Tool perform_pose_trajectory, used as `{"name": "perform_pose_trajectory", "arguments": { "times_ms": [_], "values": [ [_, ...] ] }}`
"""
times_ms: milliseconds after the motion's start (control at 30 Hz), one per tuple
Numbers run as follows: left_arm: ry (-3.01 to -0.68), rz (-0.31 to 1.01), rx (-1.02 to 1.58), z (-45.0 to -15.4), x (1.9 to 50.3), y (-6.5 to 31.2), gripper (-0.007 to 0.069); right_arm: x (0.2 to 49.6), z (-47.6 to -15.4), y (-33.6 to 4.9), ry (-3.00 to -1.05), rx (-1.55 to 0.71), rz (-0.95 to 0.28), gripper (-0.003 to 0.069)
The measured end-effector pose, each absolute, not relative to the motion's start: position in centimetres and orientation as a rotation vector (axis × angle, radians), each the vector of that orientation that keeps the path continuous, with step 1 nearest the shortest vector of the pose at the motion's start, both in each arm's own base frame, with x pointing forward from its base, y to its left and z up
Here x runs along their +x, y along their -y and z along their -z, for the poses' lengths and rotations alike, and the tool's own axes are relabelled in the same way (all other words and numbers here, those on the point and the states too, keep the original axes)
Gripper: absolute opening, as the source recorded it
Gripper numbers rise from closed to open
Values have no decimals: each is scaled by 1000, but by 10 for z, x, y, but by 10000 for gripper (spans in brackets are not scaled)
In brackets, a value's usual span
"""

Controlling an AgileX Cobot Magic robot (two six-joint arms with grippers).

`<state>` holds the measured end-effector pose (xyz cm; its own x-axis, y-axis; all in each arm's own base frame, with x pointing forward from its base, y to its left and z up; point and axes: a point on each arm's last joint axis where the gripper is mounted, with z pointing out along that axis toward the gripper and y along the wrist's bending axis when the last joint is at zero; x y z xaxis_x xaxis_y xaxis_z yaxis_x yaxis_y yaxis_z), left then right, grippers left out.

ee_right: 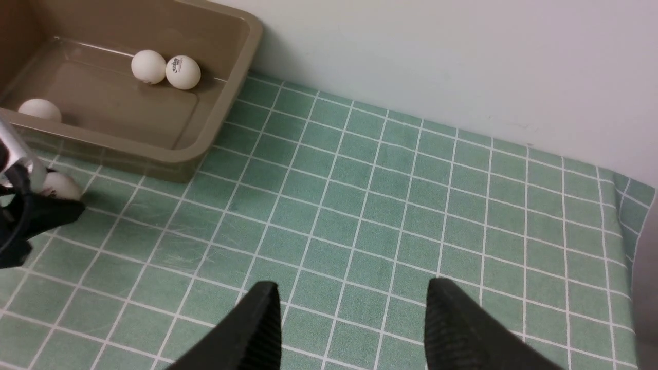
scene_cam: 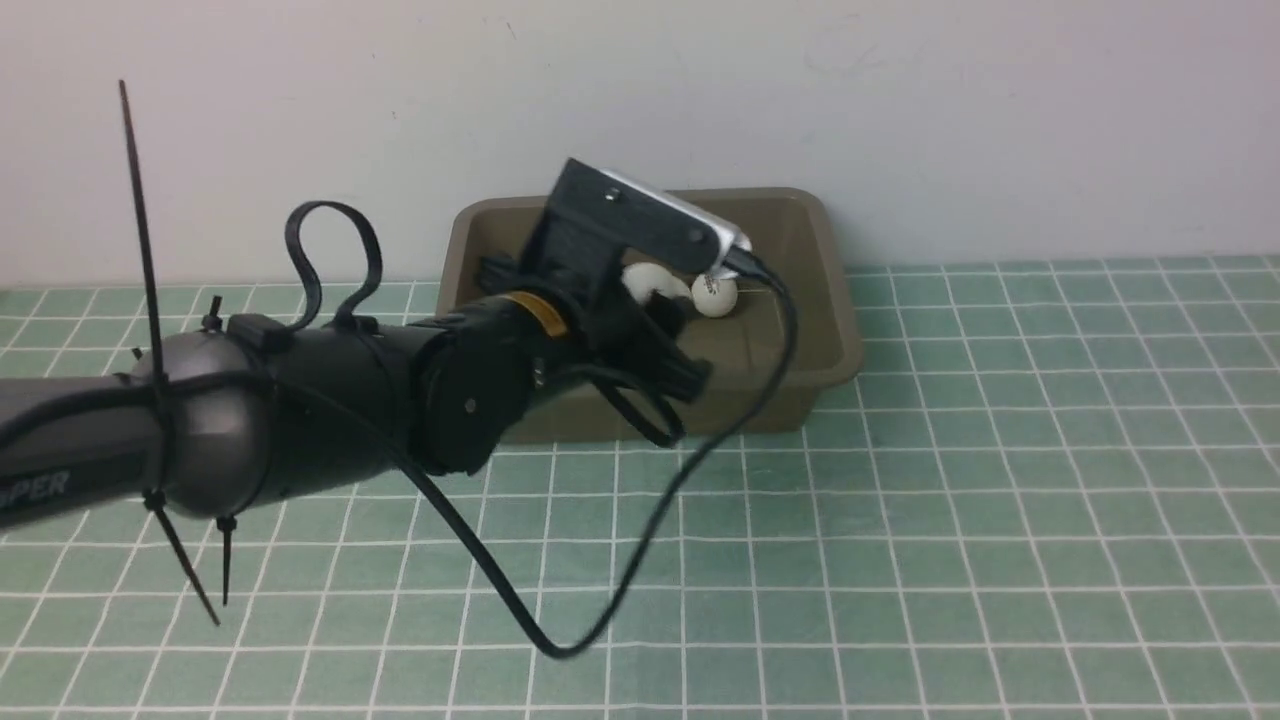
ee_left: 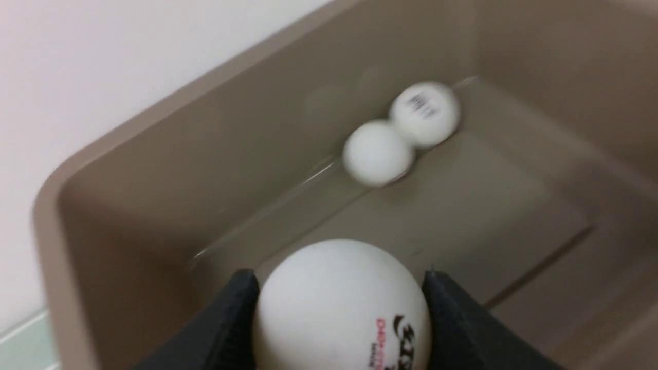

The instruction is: Put the table tennis balls in the box on the green coffee tablecloth.

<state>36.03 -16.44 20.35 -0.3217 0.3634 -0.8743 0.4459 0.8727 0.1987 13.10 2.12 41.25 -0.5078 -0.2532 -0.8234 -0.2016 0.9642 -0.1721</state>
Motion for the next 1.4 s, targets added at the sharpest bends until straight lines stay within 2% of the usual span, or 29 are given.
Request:
{"name": "perform_pose_trajectory", "arguments": {
  "times_ms": [167, 367, 467, 767, 833, 967, 1033, 1233, 1300, 1400],
  "values": [
    [-1935, 44, 606, -199, 368, 150, 369, 131, -413, -21, -2115, -318, 65, 356],
    [-1890, 45, 569, -211, 373, 148, 472, 131, -413, -21, -2113, -318, 64, 356],
    [-1893, 80, 526, -221, 369, 150, 492, 131, -413, -21, -2112, -318, 64, 356],
    [-1921, 173, 506, -261, 344, 152, 480, 131, -413, -21, -2112, -318, 64, 356],
    [-1980, 244, 554, -286, 318, 153, 455, 131, -413, -21, -2111, -318, 64, 356],
    [-2026, 302, 634, -312, 287, 152, 427, 131, -413, -22, -2108, -317, 57, 356],
    [-2042, 343, 693, -335, 257, 146, 406, 132, -414, -23, -2096, -314, 36, 356],
    [-2105, 377, 759, -359, 215, 129, 348, 132, -417, -30, -2065, -323, -52, 356],
    [-2177, 363, 774, -360, 202, 121, 308, 132, -418, -32, -2049, -348, -79, 356],
    [-2343, 218, 772, -356, 188, 103, 231, 131, -418, -38, -2024, -439, -108, 356]
  ]
}}
